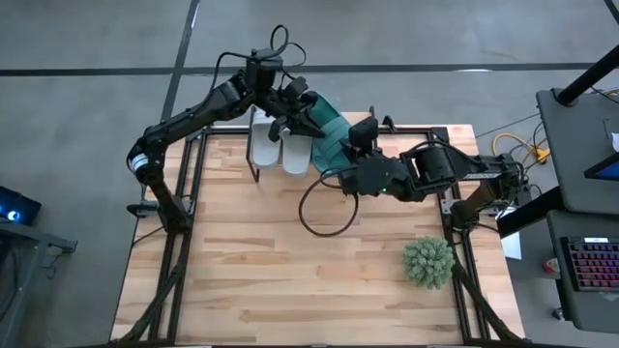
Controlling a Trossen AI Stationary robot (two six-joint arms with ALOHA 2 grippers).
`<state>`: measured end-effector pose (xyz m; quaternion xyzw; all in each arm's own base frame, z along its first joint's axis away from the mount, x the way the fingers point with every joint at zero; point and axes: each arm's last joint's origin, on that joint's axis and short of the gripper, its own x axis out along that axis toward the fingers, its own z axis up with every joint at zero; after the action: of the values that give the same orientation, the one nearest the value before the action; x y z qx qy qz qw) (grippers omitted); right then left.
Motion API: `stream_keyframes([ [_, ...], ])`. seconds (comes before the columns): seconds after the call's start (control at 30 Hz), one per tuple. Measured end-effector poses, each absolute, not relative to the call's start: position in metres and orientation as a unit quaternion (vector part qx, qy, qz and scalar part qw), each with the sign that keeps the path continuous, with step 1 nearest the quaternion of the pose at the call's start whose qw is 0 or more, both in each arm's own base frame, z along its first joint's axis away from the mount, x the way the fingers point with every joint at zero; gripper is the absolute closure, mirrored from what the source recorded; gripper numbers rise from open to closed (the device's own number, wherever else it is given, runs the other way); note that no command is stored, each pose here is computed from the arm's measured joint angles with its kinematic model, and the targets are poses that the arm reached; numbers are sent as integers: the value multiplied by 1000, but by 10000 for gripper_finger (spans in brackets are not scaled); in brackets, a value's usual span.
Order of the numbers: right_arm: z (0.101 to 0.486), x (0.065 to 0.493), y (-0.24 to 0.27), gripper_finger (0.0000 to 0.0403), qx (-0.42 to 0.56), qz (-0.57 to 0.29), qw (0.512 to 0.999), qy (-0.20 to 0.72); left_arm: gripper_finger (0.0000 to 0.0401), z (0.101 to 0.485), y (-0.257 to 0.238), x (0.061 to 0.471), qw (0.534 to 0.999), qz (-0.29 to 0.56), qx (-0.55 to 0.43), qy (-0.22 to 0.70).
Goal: Pick and place slides into the shelf
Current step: Put the green slide on the shelf
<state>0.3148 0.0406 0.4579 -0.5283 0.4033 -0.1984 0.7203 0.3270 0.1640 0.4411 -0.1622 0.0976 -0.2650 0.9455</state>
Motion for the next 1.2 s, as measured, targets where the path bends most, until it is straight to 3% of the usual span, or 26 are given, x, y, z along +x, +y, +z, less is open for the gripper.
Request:
stream_keyframes([
  [0.1,458,315,40,385,-527,-199,721,403,401,441,164,327,945,-265,-164,99],
  [0.4,458,315,40,393,-508,-214,733,399,397,441,164,327,945,-260,-170,100],
  [0.83,460,310,38,394,-480,-268,735,397,293,442,172,324,953,-230,-173,97],
  [1.2,457,290,33,394,-417,-317,745,412,283,455,186,303,963,-199,-162,78],
])
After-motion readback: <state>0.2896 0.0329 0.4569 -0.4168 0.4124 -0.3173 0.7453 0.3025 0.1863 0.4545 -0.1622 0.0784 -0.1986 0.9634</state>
